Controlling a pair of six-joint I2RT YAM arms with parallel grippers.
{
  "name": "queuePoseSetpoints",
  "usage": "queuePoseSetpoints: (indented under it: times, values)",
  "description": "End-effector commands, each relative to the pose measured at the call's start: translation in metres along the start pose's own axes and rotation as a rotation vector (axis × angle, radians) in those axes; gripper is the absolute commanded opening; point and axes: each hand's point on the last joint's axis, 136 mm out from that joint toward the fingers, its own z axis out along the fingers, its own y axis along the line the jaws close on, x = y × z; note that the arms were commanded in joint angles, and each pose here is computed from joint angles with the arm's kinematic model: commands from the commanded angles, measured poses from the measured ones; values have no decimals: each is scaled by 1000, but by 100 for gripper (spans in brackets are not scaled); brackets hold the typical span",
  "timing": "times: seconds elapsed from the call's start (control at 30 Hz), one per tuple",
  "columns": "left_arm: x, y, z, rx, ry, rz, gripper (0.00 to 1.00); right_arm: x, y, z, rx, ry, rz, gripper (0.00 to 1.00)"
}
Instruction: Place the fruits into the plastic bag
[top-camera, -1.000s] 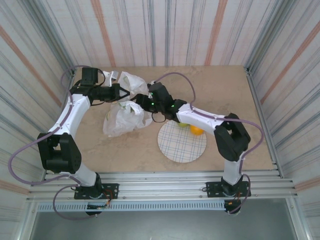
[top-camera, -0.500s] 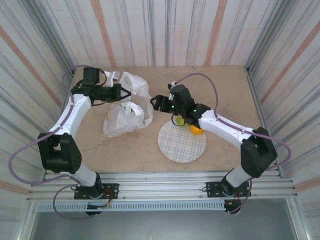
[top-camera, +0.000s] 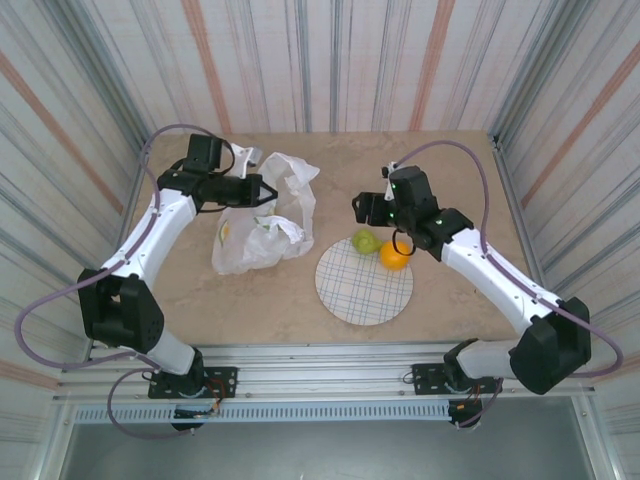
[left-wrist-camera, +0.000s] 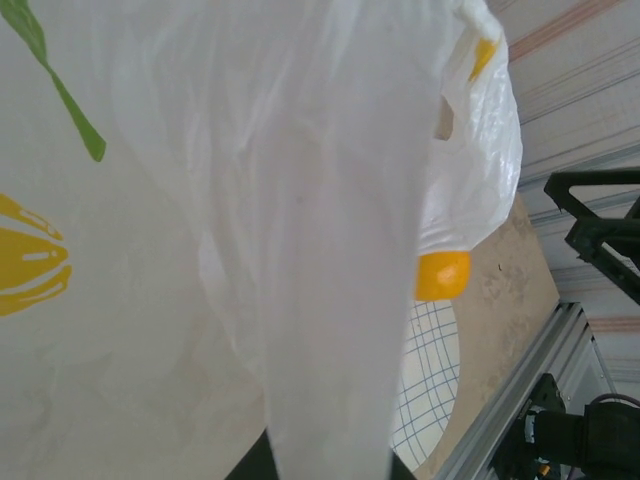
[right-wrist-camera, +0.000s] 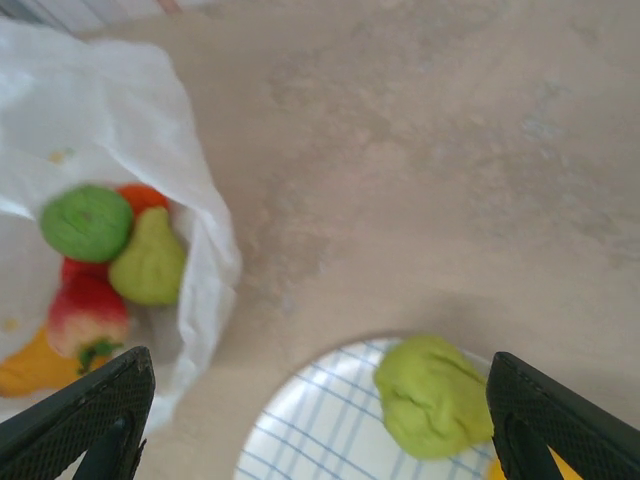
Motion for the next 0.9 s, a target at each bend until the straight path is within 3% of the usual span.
queuePoseSetpoints:
  times: [0.0,0.13,0.3,0.6,0.87]
  values:
    - [-1,-6,-13,-26,-13,42,0,25,-17,-17,70,94,-98,88]
    - [2,-6,-12,-12,-6,49,0,44,-45,-31,204,187,-167,90]
    - [4,-8,-12,1,-30,73,0,78,-61,-32,260,338,-180,93]
    - [7,-10,-10,25,-23,66,0,105,-89,-7,346,478,-170,100]
    - [9,-8,-8,24,-18,61,0,121,-109,21,408,591,-187,99]
